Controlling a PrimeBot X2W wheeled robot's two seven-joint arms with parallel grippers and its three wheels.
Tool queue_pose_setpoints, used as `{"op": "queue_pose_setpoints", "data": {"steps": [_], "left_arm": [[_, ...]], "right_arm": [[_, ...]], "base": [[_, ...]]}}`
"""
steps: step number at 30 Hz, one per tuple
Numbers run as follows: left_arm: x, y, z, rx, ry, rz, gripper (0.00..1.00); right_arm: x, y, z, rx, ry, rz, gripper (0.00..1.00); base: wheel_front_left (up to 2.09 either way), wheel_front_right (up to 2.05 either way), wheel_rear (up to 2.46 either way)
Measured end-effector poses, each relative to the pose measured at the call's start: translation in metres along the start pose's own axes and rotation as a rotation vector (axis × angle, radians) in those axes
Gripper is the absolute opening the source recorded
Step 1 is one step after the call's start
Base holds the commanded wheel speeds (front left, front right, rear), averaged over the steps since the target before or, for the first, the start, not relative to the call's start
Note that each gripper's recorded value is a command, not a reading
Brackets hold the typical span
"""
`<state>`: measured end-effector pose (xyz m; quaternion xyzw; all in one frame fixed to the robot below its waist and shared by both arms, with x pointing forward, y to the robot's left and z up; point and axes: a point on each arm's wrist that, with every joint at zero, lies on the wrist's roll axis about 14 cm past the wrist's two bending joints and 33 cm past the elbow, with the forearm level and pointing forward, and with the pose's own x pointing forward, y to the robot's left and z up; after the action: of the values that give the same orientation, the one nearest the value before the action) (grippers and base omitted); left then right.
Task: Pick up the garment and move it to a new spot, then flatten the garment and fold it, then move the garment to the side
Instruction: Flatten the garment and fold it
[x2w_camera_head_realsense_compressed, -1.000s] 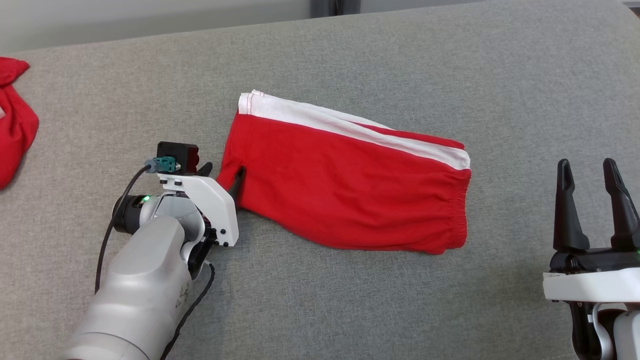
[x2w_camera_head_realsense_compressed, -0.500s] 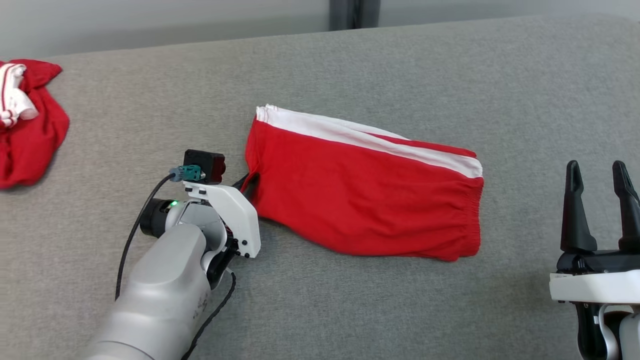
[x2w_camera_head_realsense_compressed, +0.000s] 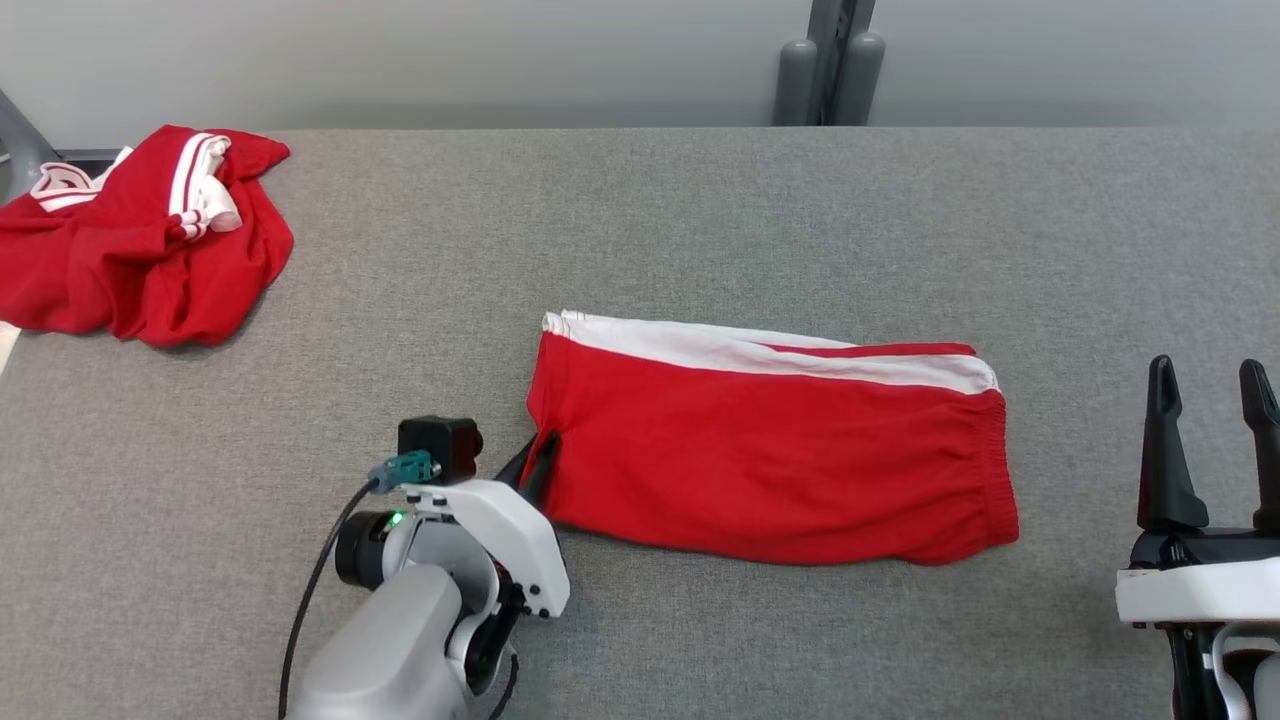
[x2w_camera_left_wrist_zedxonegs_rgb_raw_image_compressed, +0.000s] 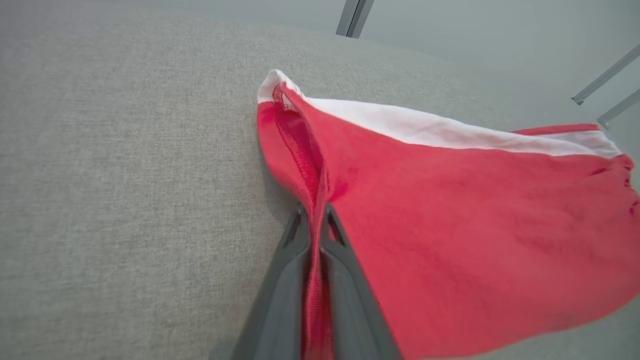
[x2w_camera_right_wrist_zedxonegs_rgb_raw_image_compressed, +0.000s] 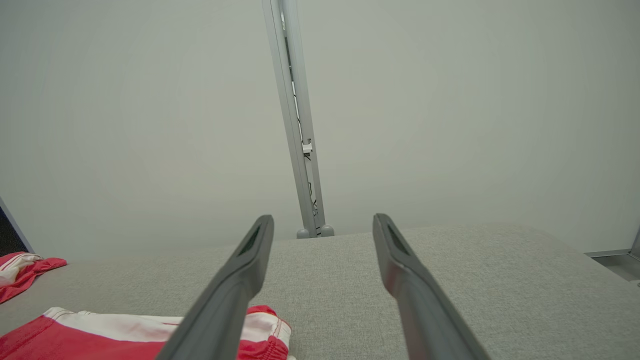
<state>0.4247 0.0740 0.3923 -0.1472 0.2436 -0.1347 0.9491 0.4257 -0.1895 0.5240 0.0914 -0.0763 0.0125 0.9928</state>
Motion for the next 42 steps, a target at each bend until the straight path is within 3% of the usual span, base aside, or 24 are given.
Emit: {"op": "queue_pose_setpoints", "data": {"steps": [6,12,13,14,15,25,36,42], "left_arm": [[-0.023,0.000,-0.016,-0.054,-0.012,0.042,0.00],[-0.031,0.004,-0.012,-0.044,-0.022,0.062,0.00],[-0.032,0.003,-0.008,-0.041,-0.037,0.062,0.27],[-0.033,0.002,-0.005,-0.037,-0.051,0.063,0.86],[-0.034,0.002,-0.001,-0.026,-0.069,0.064,1.00],[-0.057,0.007,0.041,0.067,-0.270,0.075,1.00],[-0.099,0.040,0.070,0.092,-0.433,0.219,1.00],[-0.122,0.053,0.074,0.082,-0.490,0.286,1.00]], "right_arm": [[-0.003,-0.007,-0.005,-0.021,0.036,-0.017,1.00],[-0.006,-0.010,-0.007,-0.030,0.054,-0.025,1.00],[-0.007,-0.010,-0.006,-0.031,0.052,-0.027,1.00],[-0.007,-0.011,-0.005,-0.031,0.052,-0.029,1.00],[-0.008,-0.012,-0.005,-0.032,0.057,-0.031,1.00],[-0.012,-0.005,-0.010,-0.060,0.119,-0.010,1.00],[-0.013,0.013,-0.019,-0.061,0.178,0.041,1.00],[-0.016,0.032,-0.045,-0.070,0.301,0.096,1.00]], "base": [[0.00,0.00,0.00],[0.00,0.00,0.00],[0.00,0.00,0.00],[0.00,0.00,0.00],[0.00,0.00,0.00],[0.00,0.00,0.00],[0.00,0.00,0.00],[0.00,0.00,0.00]]}}
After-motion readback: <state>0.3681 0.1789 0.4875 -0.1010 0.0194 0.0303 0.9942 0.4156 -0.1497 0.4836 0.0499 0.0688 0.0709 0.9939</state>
